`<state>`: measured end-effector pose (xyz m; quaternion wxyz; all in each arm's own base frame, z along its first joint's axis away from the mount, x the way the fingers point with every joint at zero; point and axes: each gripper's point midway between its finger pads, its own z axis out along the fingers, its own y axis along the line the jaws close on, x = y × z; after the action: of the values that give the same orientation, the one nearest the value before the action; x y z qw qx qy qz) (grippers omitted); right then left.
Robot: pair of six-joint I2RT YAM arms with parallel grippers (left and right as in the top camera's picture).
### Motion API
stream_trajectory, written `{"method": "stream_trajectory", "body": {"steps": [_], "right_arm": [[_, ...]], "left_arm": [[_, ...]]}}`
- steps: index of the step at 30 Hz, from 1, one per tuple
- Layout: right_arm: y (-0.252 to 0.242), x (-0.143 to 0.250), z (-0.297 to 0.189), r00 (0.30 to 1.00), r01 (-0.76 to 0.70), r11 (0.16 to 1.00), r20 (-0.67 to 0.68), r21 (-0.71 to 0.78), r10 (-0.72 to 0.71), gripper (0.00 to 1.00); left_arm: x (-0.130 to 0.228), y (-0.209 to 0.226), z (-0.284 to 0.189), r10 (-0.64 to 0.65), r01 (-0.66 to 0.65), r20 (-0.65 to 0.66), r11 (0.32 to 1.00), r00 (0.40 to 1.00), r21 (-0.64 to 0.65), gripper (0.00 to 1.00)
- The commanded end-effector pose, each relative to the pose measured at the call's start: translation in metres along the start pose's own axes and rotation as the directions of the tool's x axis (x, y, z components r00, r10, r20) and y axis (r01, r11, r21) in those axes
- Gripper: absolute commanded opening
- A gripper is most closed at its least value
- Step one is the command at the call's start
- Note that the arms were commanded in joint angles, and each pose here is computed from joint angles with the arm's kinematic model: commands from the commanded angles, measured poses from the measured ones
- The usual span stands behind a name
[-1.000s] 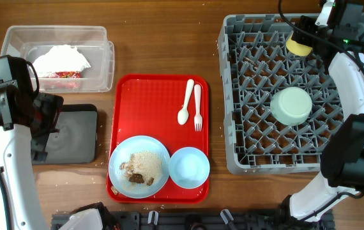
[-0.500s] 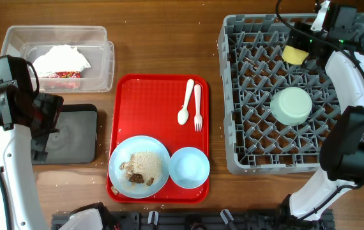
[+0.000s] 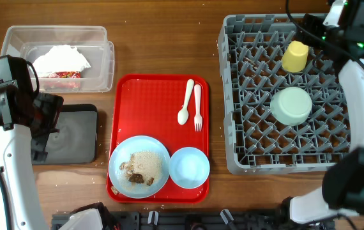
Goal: Sort waste into correct bins and load items into the dishwasher rack
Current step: 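Reach the right gripper over the white fork on the red tray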
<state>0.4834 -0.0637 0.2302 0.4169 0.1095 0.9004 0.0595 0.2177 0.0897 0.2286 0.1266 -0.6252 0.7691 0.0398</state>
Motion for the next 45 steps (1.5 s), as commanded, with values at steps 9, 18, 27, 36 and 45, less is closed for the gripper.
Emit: {"method": "stream_trajectory", "body": {"steps": [9,18,27,36,45], "right_arm": [[0.171,0.032,-0.081,0.989,-0.027,0.76,-0.13,-0.649,-0.076,0.71],[0.243,0.12,-0.074,0.948,0.183,0.933,-0.197,-0.31,-0.251,1.0],[0.303,0.167,-0.092,0.921,0.095,0.889,-0.3,-0.449,-0.25,1.0],[0.298,0.252,-0.048,0.81,0.157,0.931,-0.497,-0.328,-0.312,0.84],[0.28,0.257,-0.016,0.87,0.31,0.949,-0.382,-0.065,-0.311,0.69]], "left_arm": [[-0.003,0.003,0.0,-0.02,0.02,0.016,1.0,1.0,-0.008,1.0],[-0.003,0.003,0.0,-0.02,0.02,0.016,1.0,1.0,-0.008,1.0],[-0.003,0.003,0.0,-0.02,0.02,0.016,1.0,1.0,-0.008,1.0],[-0.003,0.003,0.0,-0.02,0.02,0.016,1.0,1.0,-0.008,1.0],[-0.003,0.003,0.0,-0.02,0.02,0.016,1.0,1.0,-0.008,1.0]]}}
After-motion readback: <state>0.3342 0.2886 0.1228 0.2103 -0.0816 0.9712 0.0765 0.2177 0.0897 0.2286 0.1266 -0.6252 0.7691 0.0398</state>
